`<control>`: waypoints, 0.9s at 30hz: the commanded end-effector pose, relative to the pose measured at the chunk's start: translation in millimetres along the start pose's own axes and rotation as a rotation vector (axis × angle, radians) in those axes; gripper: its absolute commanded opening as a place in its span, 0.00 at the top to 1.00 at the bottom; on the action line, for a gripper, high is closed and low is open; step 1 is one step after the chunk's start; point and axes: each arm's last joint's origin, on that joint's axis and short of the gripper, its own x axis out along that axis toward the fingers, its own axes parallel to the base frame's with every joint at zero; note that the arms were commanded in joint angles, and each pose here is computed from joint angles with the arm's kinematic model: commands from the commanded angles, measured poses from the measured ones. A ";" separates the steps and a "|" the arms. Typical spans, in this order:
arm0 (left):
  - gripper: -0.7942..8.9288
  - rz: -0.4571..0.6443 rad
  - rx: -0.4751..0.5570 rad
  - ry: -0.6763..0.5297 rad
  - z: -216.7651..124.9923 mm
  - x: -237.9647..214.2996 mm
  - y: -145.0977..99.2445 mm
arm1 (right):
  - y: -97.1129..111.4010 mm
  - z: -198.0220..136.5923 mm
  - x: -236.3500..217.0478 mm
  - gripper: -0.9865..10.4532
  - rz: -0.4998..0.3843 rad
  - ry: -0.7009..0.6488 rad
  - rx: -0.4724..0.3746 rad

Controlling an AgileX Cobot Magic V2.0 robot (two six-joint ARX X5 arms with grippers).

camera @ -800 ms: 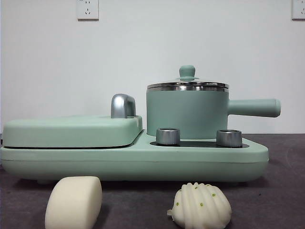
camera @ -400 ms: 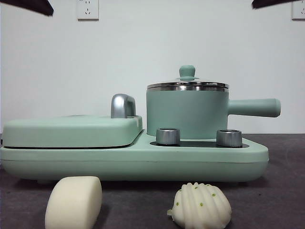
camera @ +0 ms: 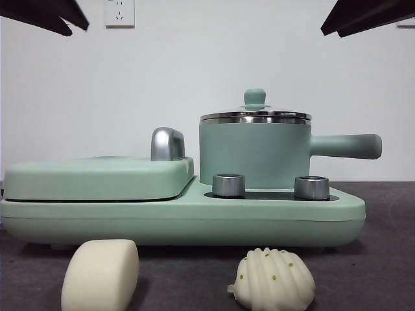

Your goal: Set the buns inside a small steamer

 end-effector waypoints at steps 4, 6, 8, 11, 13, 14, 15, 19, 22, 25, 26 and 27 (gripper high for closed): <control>0.63 -0.052 0.029 -0.029 9.1 2.3 -11.2 | -0.8 5.5 0.5 0.72 -0.001 -0.015 -0.019; 0.63 -0.078 0.038 -0.029 9.5 4.4 -16.8 | -0.8 5.4 0.6 0.72 -0.001 -0.015 -0.019; 0.63 -0.111 0.050 -0.027 9.6 8.6 -24.3 | -0.8 5.4 0.5 0.72 -0.001 -0.015 -0.018; 0.63 -0.157 0.070 -0.046 11.5 16.4 -35.3 | -0.7 5.8 0.0 0.72 -0.001 -0.018 -0.019; 0.63 -0.186 0.085 -0.077 14.1 22.7 -42.7 | -0.8 6.1 0.0 0.72 -0.002 -0.021 -0.020; 0.63 -0.198 0.092 -0.094 15.5 25.7 -45.8 | -0.8 6.1 0.0 0.72 -0.002 -0.021 -0.020; 0.63 -0.208 0.098 -0.111 16.9 28.5 -48.9 | -0.8 6.1 0.0 0.72 -0.002 -0.021 -0.020; 0.63 -0.244 0.118 -0.175 20.4 44.8 -59.5 | -0.9 6.0 0.0 0.72 -0.008 -0.019 -0.018; 0.63 -0.265 0.126 -0.191 18.4 60.4 -66.2 | -1.4 5.9 0.0 0.72 -0.023 -0.015 0.007; 0.63 -0.283 0.130 -0.187 13.8 77.7 -72.3 | -1.5 5.9 0.0 0.72 -0.027 -0.015 0.059; 0.63 -0.290 0.131 -0.185 12.1 84.4 -74.6 | -1.5 5.9 0.0 0.72 -0.027 -0.015 0.079; 0.63 -0.295 0.132 -0.183 10.7 89.7 -76.5 | -1.5 5.9 0.0 0.72 -0.026 -0.015 0.092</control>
